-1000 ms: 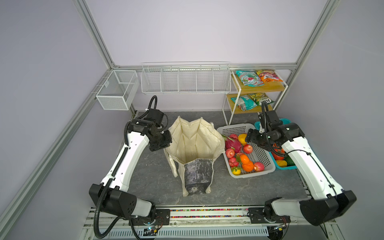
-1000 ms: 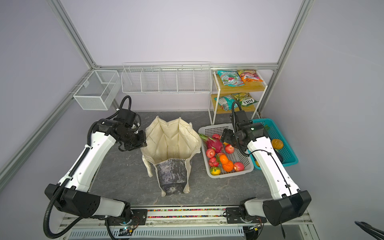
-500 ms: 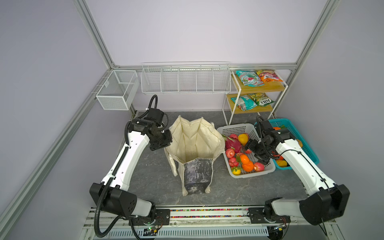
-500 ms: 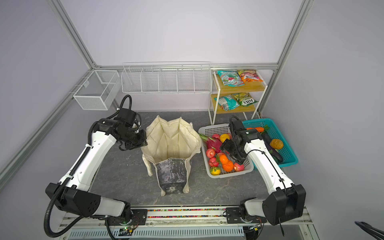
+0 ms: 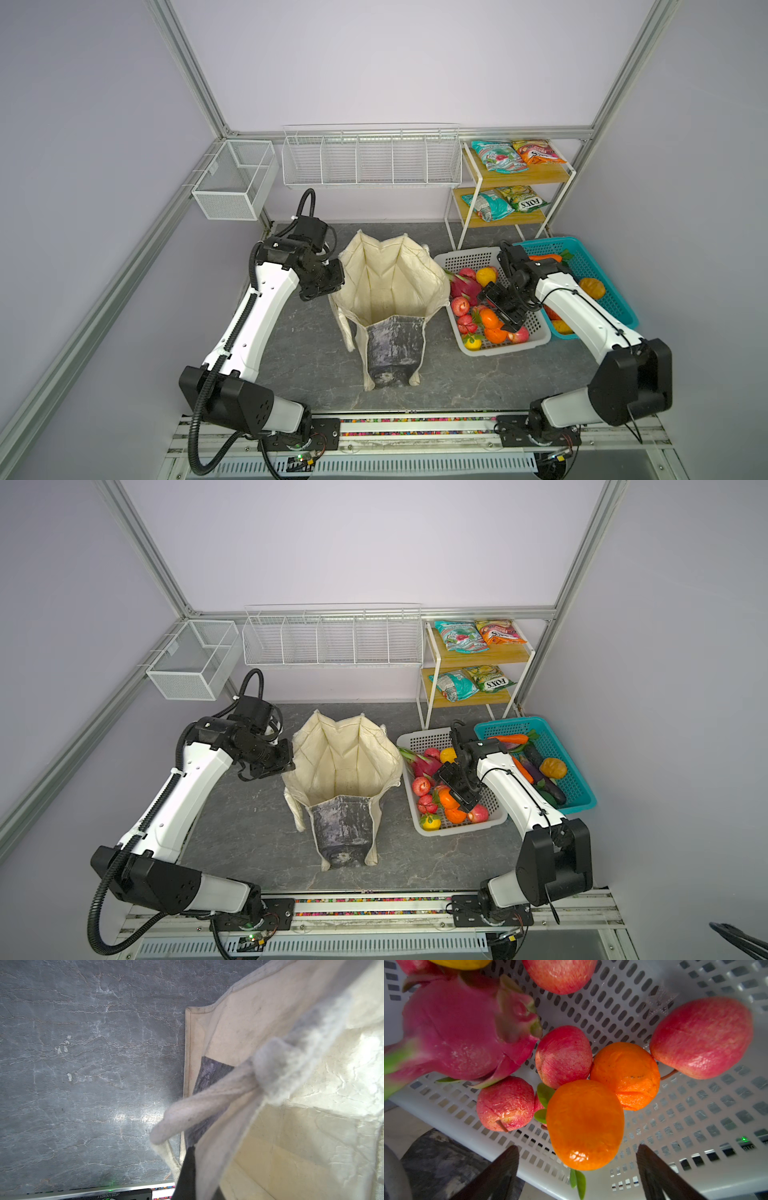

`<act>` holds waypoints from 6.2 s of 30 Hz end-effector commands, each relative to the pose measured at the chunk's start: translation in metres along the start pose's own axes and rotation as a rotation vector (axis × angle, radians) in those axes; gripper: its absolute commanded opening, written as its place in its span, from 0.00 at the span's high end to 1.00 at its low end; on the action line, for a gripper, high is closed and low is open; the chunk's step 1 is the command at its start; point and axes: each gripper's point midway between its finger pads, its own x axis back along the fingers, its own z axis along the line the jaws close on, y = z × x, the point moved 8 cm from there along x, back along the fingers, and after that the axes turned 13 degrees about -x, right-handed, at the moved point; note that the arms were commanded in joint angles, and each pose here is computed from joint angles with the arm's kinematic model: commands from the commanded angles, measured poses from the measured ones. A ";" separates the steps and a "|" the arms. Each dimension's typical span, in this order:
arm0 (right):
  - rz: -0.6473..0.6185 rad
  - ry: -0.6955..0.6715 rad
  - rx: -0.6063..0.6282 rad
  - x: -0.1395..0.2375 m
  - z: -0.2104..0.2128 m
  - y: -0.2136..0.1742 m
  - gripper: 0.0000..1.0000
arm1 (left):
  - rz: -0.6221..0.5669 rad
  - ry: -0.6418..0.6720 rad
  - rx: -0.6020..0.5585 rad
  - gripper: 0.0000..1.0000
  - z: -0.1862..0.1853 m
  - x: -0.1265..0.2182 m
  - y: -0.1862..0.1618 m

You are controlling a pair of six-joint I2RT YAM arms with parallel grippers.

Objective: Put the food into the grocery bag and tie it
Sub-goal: 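Move the right gripper over the white basket to the orange, then grasp the orange with leaves using the right gripper, then carry the orange over the open bag and release it inside, then withdraw the right gripper back toward the white fruit basket, then lower the right gripper and grasp the yellow mango in the basket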

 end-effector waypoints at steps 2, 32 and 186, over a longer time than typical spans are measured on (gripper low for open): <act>0.025 -0.022 -0.063 -0.017 -0.002 0.002 0.08 | -0.059 0.007 -0.025 1.00 0.000 0.009 0.001; -0.151 0.191 0.075 0.068 0.020 0.004 0.41 | -0.064 -0.005 -0.025 1.00 0.001 0.013 -0.009; -0.426 -0.178 0.373 -0.064 0.120 0.099 0.16 | -0.143 -0.073 -0.032 1.00 -0.009 -0.012 0.031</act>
